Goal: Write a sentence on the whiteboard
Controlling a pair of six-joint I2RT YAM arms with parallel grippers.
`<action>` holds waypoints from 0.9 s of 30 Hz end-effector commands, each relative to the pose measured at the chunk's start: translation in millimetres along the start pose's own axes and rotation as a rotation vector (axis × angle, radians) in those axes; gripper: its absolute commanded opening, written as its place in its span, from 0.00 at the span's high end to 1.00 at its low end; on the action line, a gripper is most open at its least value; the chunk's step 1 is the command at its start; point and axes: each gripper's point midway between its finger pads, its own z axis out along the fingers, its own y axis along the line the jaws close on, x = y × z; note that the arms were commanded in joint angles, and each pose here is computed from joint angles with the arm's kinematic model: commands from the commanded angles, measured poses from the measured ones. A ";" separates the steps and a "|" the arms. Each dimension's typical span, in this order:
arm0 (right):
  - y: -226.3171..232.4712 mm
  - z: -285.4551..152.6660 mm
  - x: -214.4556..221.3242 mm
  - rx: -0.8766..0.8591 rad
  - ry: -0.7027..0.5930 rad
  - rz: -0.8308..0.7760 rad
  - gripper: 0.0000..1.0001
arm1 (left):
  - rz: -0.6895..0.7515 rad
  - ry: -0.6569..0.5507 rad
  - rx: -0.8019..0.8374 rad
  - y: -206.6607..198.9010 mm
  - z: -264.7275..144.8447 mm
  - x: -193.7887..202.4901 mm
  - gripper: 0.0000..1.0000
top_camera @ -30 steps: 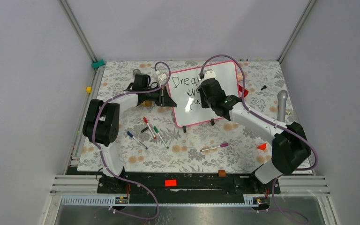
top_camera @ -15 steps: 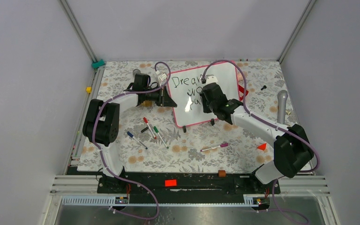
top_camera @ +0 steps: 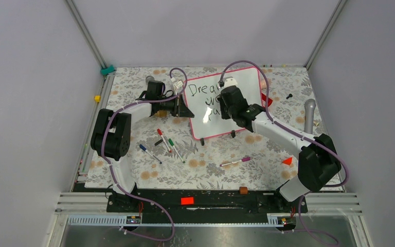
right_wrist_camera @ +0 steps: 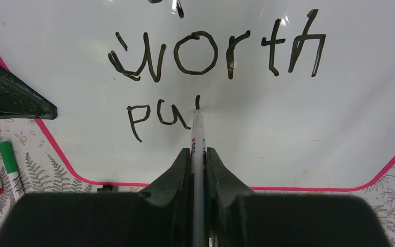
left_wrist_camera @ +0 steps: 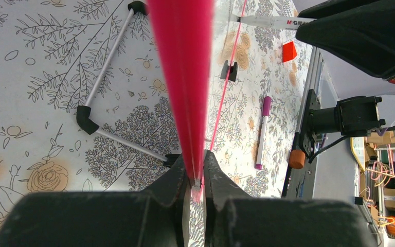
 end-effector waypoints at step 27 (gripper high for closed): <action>-31.6 -30.9 -25.7 0.049 -0.081 0.040 1.00 | -0.115 0.180 -0.259 59.9 10.1 76.6 1.00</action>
